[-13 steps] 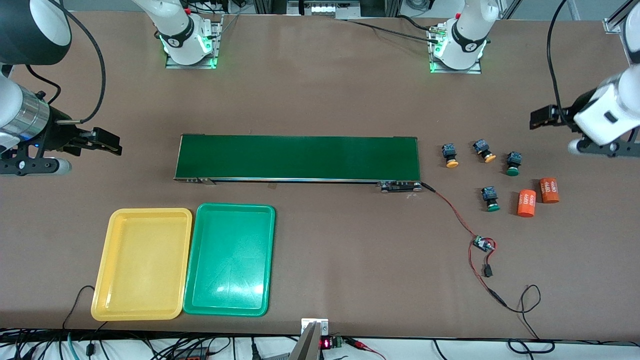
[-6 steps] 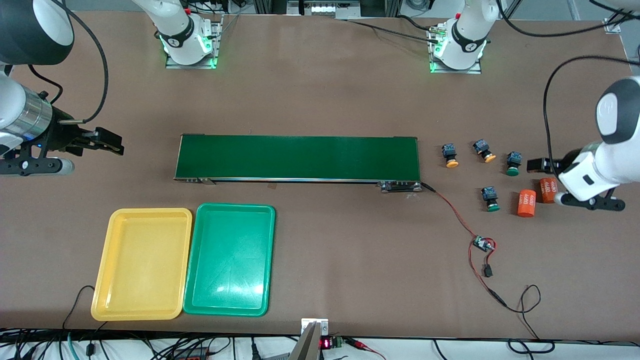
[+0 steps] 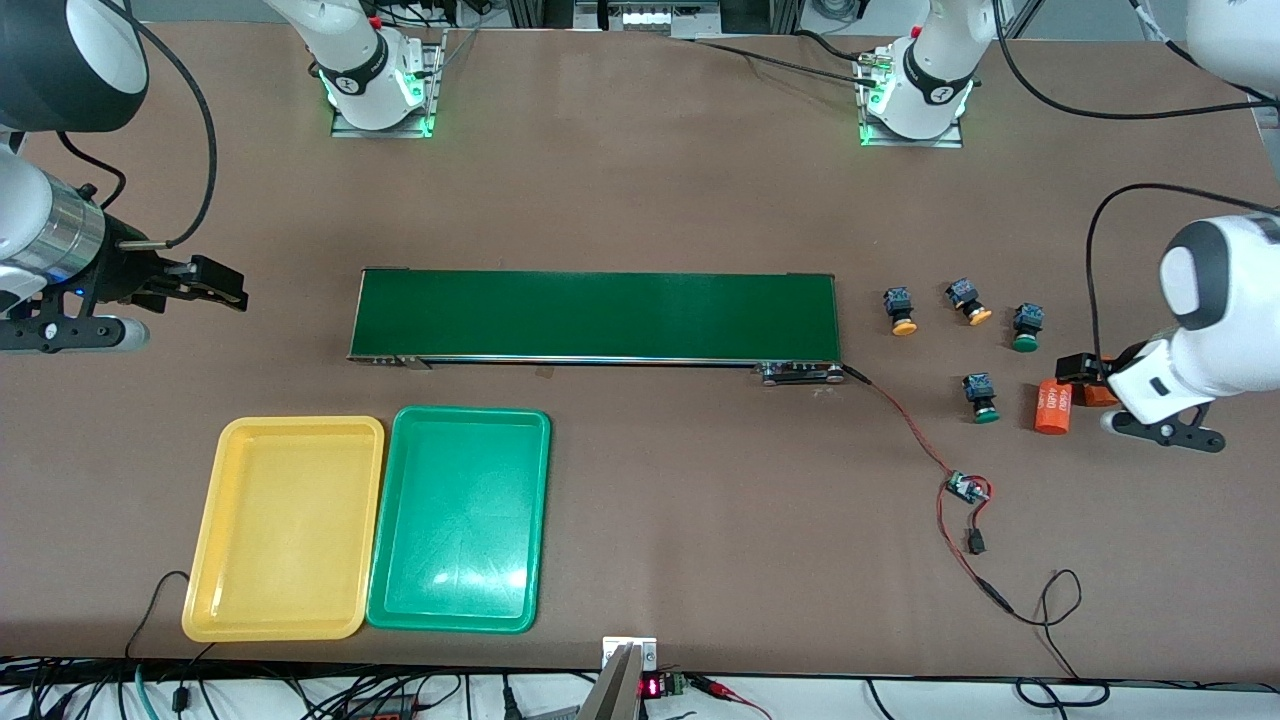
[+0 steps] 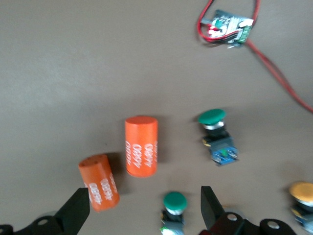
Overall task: Sort buttons by color to trays
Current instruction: 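Grasp an orange cylinder with the left gripper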
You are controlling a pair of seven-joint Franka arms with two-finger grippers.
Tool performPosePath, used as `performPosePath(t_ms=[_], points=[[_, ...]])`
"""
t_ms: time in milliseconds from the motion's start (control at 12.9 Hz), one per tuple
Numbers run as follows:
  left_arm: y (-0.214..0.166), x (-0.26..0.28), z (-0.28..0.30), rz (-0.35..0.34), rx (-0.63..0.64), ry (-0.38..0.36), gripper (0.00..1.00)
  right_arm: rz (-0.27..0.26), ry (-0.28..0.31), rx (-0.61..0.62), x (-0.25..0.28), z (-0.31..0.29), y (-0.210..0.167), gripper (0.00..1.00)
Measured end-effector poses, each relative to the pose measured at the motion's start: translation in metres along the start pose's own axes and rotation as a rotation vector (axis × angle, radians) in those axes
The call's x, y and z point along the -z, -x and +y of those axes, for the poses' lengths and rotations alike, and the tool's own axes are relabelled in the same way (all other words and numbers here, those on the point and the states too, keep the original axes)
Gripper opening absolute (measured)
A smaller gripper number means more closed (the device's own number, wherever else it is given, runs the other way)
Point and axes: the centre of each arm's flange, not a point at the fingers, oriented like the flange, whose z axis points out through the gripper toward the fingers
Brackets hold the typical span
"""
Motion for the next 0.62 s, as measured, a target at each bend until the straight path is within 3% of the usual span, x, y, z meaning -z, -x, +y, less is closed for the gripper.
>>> performPosePath(t_ms=[311,622], points=[[0.010,-0.057,0.003,0.064,-0.039,-0.025,1.00,-0.004,0.000,0.000,-0.003,0.000,-0.001,1.00],[0.018,-0.092,-0.009,0.078,-0.055,-0.022,0.98,-0.005,0.000,0.000,-0.003,0.000,-0.001,1.00]])
